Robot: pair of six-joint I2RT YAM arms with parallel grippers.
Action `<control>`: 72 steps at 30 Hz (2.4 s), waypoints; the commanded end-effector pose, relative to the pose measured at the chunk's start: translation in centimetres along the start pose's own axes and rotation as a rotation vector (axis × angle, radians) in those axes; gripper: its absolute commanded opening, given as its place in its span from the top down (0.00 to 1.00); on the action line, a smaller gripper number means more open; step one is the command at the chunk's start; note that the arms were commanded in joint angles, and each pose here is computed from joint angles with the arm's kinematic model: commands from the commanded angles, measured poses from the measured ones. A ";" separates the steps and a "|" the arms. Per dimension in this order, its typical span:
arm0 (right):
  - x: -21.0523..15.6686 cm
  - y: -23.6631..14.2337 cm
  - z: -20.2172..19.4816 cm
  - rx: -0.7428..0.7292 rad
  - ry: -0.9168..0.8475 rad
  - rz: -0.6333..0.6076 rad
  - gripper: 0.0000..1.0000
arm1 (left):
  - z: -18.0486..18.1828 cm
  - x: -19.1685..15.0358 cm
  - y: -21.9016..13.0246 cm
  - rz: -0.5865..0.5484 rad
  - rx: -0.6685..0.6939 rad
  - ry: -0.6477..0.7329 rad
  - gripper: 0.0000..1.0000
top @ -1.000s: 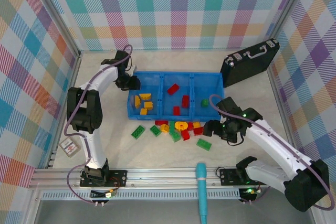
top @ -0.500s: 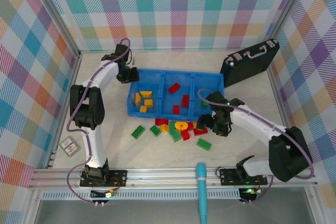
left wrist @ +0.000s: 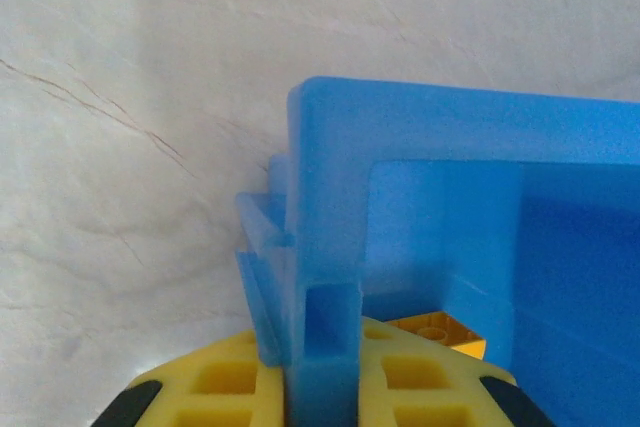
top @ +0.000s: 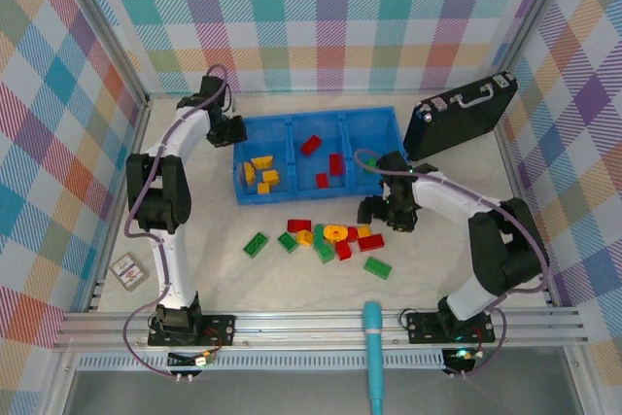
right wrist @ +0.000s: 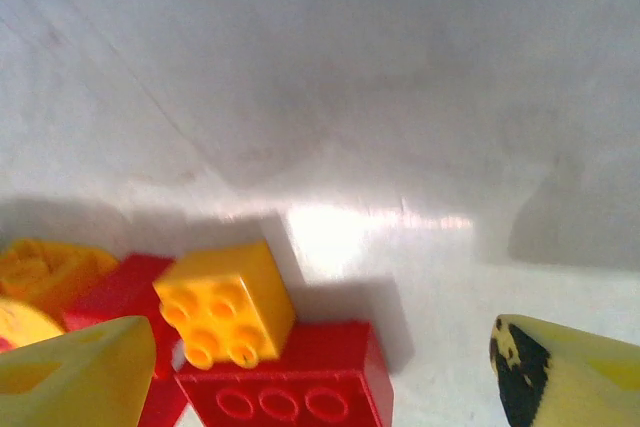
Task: Sort the legos into containers by color
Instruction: Move the container to the top-center of the table, then pick up the lego from the center of the table.
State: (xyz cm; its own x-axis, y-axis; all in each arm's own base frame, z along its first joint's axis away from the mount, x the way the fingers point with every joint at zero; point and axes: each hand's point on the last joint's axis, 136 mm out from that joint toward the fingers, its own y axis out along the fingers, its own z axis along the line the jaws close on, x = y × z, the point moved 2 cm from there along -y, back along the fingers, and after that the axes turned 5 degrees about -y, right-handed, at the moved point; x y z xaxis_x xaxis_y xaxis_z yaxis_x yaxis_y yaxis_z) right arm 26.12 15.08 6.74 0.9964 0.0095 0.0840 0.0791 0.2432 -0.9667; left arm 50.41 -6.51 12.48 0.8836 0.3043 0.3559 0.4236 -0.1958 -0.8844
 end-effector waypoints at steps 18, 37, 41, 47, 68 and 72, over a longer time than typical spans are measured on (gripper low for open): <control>-2.3 -10.6 3.5 0.095 -1.287 -0.460 0.11 | -3.4 7.1 -7.9 -0.217 -0.133 0.150 0.37; -4.2 -1.6 0.8 0.017 -1.529 -0.153 0.20 | -4.9 0.7 -25.4 -0.434 -0.195 0.360 0.28; -3.9 -0.6 0.9 0.016 -1.548 -0.134 0.21 | -3.7 -1.7 -27.4 -0.445 -0.145 0.400 0.26; -4.2 1.4 0.8 0.020 -1.597 -0.069 0.25 | -2.4 -3.6 -29.1 -0.476 -0.078 0.434 0.22; -4.1 -0.3 0.9 0.002 -1.563 -0.038 0.85 | -1.6 -4.6 -28.7 -0.474 -0.051 0.471 0.19; -1.6 -5.6 4.0 -0.001 -1.559 -0.199 0.86 | -0.8 -5.7 -27.6 -0.444 -0.033 0.459 0.19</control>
State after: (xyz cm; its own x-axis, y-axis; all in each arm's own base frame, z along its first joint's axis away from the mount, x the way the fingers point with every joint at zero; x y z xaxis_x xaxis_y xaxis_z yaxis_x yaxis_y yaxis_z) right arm 22.64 16.26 7.98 -0.0390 0.9620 0.2703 0.1273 0.2731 -0.9535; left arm 34.71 -4.24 35.28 0.6193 -0.0589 0.7829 0.7618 -0.1965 -0.6173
